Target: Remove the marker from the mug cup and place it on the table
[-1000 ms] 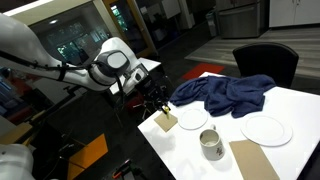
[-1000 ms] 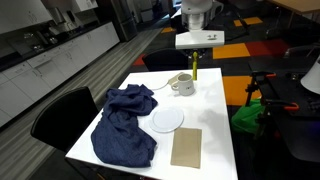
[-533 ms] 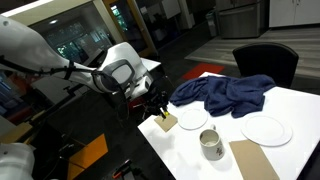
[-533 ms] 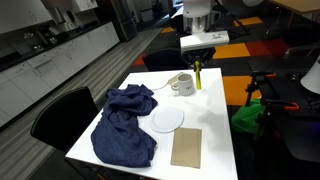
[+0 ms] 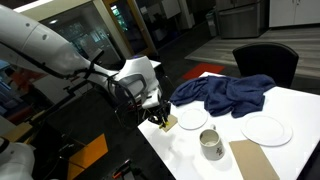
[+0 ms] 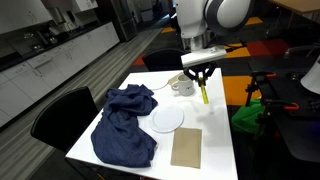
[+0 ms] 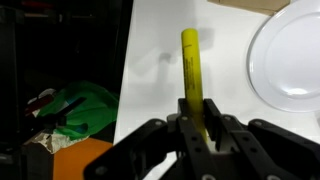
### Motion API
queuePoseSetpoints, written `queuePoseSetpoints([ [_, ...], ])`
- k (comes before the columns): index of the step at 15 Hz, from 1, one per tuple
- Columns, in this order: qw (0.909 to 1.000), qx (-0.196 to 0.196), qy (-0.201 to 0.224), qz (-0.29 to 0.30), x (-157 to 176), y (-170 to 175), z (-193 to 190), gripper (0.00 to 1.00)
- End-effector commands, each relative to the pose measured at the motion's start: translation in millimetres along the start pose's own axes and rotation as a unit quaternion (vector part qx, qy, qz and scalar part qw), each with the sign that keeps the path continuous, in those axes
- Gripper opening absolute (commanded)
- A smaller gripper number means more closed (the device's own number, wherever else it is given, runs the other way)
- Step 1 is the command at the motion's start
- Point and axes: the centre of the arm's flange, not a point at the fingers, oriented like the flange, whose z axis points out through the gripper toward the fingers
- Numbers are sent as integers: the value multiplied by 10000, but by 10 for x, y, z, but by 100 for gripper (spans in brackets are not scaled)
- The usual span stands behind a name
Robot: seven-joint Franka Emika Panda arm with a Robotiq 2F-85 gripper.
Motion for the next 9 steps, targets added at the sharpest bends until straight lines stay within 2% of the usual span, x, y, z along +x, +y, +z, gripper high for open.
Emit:
queuePoseSetpoints([
  [1, 9993, -236, -277, -123, 108, -235, 287, 5],
  [9, 9923, -614, -739, -785, 352, -457, 898, 5],
])
